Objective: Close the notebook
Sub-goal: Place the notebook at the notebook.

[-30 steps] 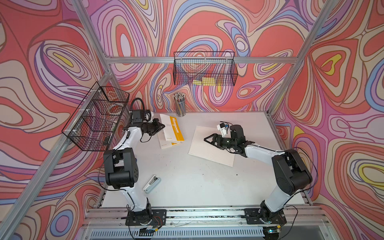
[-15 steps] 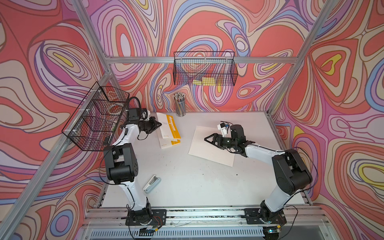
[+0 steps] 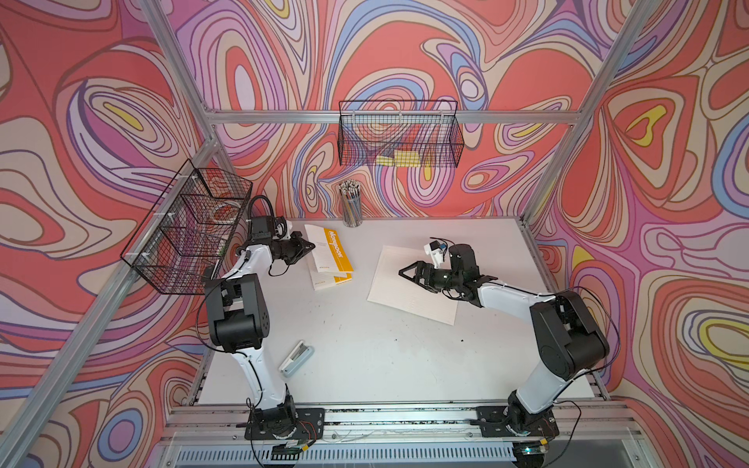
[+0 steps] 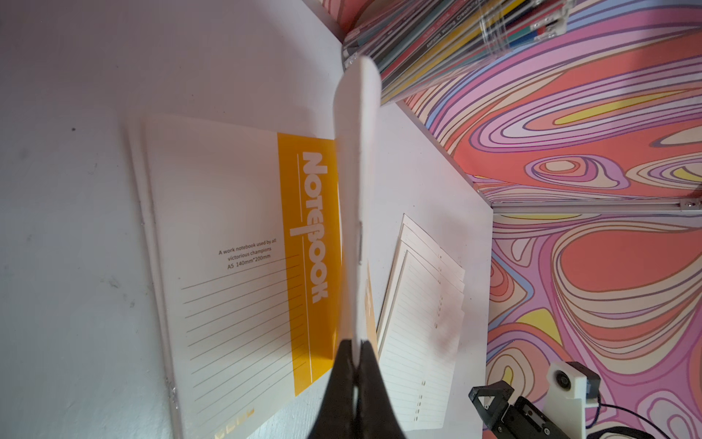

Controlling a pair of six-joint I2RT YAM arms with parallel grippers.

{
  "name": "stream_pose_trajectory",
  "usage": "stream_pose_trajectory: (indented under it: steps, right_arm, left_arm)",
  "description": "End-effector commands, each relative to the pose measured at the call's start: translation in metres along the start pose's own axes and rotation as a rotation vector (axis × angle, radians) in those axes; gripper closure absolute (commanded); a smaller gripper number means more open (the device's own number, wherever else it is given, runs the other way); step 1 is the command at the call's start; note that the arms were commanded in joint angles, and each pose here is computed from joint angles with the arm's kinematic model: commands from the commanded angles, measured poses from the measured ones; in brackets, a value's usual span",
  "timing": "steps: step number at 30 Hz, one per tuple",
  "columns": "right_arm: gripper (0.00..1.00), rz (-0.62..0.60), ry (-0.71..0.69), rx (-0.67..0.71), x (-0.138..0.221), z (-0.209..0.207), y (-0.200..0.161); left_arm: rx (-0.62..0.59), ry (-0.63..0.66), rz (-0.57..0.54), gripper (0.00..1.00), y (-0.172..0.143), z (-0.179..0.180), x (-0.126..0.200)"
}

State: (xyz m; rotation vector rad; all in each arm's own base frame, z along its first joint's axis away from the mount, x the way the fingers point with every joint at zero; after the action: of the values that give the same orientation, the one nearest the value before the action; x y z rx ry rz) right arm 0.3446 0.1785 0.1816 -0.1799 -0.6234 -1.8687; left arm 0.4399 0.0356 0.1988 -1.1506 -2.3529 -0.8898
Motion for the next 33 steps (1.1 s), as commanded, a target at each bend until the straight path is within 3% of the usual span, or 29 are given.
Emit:
stream_pose_trajectory:
  steps: [1, 33]
  right_arm:
    - [0.02, -0.011, -0.002, 0.003, -0.002, -0.004, 0.002]
    - [0.02, -0.011, -0.012, -0.007, -0.002, -0.007, 0.000]
  left_arm:
    - [0.007, -0.043, -0.025, 1.00, 0.001, -0.001, 0.001]
    - [-0.023, 0.139, 0.012, 1.00, -0.008, 0.040, -0.026]
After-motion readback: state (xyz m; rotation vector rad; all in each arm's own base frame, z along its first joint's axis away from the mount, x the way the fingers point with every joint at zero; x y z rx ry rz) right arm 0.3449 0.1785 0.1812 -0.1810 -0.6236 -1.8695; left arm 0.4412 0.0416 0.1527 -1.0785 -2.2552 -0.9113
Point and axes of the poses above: each gripper's point midway between its finger pads, its own x axis back along the fingers, its own z axis along the line the jaws close on, y = z × x, the point moved 10 cm from there along x, back along the fingers, and after that the axes turned 7 degrees about -x, right-handed, at the moved point
